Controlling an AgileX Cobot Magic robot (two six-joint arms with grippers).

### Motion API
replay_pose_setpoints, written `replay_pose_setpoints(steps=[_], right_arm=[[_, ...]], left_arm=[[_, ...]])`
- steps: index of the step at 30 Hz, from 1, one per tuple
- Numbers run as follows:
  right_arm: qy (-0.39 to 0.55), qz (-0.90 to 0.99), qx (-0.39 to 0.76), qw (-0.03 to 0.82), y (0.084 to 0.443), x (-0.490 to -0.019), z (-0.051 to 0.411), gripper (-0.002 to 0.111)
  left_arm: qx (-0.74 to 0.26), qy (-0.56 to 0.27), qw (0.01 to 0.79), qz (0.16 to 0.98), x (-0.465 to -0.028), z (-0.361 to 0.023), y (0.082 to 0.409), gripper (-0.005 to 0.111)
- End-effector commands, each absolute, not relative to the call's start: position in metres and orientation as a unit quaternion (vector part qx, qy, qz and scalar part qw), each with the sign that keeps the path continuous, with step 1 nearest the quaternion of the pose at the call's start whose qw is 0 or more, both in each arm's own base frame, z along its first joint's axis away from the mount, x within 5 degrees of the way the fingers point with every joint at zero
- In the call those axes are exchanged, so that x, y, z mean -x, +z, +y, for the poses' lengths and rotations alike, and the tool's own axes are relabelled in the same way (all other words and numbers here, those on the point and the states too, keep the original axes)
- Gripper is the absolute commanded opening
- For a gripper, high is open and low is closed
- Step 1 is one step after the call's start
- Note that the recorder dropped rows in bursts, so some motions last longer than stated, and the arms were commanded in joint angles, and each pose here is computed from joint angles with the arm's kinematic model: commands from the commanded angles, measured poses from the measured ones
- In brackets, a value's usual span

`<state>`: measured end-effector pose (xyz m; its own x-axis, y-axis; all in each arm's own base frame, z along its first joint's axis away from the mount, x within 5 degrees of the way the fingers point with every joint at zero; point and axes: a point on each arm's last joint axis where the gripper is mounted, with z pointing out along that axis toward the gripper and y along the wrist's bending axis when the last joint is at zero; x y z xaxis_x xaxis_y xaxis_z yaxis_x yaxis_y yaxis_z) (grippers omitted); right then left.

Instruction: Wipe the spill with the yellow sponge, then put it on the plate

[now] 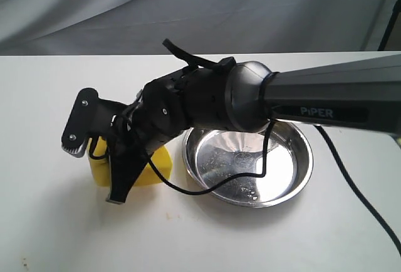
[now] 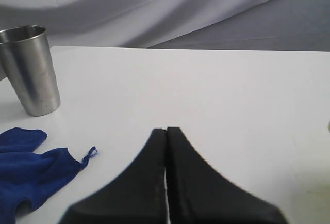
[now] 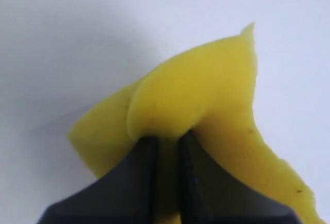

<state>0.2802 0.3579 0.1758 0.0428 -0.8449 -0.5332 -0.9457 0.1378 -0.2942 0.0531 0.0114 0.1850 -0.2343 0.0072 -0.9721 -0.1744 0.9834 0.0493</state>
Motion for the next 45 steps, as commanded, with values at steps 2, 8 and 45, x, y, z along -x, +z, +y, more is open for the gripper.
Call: replay_pose_setpoints(steps=[2, 8, 45], right_arm=[[0.077, 0.68, 0.642, 0.347, 0.182, -0.287, 0.358, 0.0], [0.088, 0.711, 0.665, 0.209, 0.145, -0.274, 0.35, 0.0], [0.086, 0.774, 0.606, 0.162, 0.13, -0.314, 0.372, 0.0]], left_arm=[[0.053, 0.071, 0.619, 0.78, -0.053, 0.011, 0.185, 0.0], [0.053, 0.071, 0.619, 0.78, -0.053, 0.011, 0.185, 0.0], [0.053, 0.071, 0.619, 0.78, -0.053, 0.011, 0.185, 0.0]])
